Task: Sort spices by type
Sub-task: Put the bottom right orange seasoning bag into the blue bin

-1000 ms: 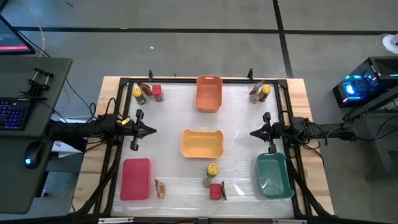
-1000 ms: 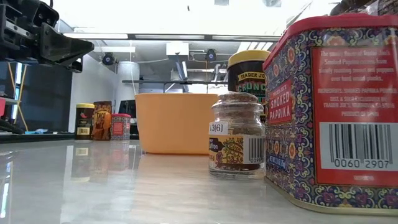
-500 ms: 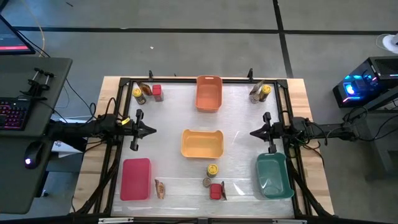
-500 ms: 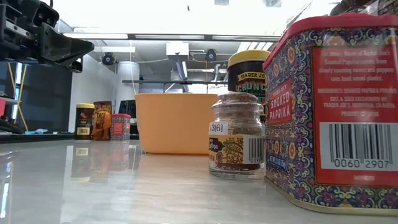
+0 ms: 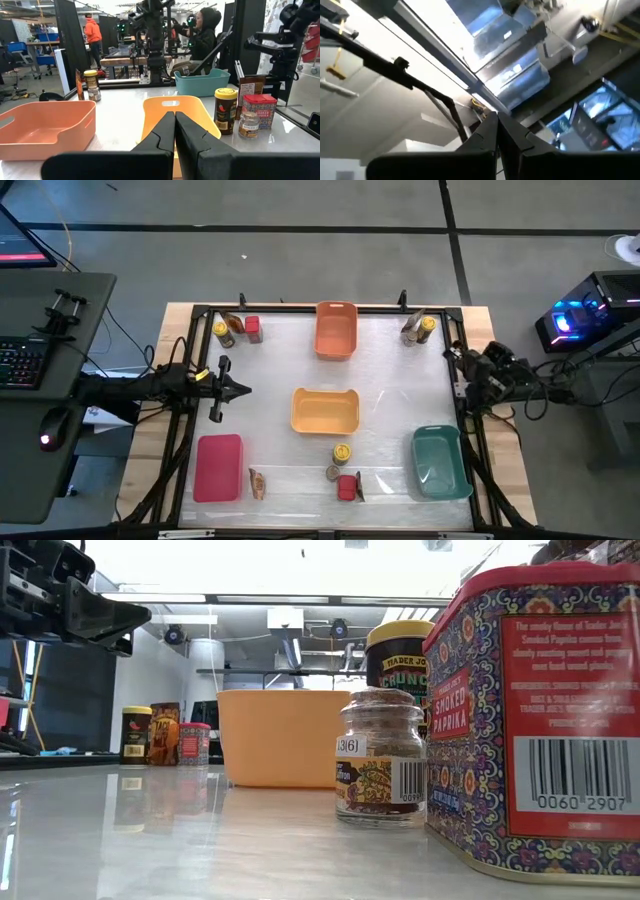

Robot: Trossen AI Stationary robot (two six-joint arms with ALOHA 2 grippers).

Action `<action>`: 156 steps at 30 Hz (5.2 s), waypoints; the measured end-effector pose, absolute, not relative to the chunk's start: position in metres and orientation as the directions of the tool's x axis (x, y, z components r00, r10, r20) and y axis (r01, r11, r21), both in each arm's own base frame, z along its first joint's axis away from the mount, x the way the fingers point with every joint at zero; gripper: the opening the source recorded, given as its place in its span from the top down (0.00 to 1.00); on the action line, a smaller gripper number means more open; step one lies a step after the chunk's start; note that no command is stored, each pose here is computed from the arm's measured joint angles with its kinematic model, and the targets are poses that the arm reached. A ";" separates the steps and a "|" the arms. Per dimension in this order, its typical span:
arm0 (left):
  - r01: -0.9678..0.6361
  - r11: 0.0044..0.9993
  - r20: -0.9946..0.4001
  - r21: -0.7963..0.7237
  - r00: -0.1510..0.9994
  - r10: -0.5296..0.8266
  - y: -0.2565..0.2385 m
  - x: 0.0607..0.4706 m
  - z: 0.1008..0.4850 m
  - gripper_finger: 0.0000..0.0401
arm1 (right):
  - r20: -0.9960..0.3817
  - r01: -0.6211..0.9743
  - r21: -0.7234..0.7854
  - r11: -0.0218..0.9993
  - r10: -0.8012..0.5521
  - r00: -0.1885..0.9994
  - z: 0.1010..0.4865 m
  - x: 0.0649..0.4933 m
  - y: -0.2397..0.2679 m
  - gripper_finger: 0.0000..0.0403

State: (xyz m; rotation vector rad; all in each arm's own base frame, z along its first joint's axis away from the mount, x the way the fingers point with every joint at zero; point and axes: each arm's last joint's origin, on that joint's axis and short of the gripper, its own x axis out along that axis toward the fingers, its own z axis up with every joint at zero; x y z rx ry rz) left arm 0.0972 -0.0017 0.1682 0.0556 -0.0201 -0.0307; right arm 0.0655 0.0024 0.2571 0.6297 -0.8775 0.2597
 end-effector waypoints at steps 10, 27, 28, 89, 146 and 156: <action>0.030 0.998 0.019 0.056 0.999 -0.031 -0.002 0.097 0.168 1.00 | 0.382 -0.371 0.585 0.722 0.158 0.910 0.301 0.138 0.013 1.00; 0.030 0.998 0.019 0.056 0.999 -0.031 -0.002 0.097 0.168 1.00 | -0.728 0.501 0.680 0.536 0.409 0.550 0.308 0.229 0.124 0.49; 0.030 0.998 0.019 0.056 0.999 -0.031 -0.002 0.097 0.168 1.00 | -0.762 0.574 0.646 0.503 0.389 0.517 0.304 0.235 0.131 0.48; 0.030 0.998 0.019 0.056 0.999 -0.031 -0.002 0.097 0.168 1.00 | -0.977 0.816 0.207 0.539 0.163 0.140 0.302 0.306 0.212 0.99; 0.030 0.998 0.019 0.056 0.999 -0.031 -0.002 0.097 0.168 1.00 | -0.997 0.053 0.002 0.999 0.006 -0.075 0.266 0.165 0.136 1.00; 0.030 0.998 0.019 0.056 0.999 -0.031 -0.002 0.097 0.168 1.00 | -0.999 0.052 0.006 0.999 0.008 -0.045 0.266 0.168 0.137 1.00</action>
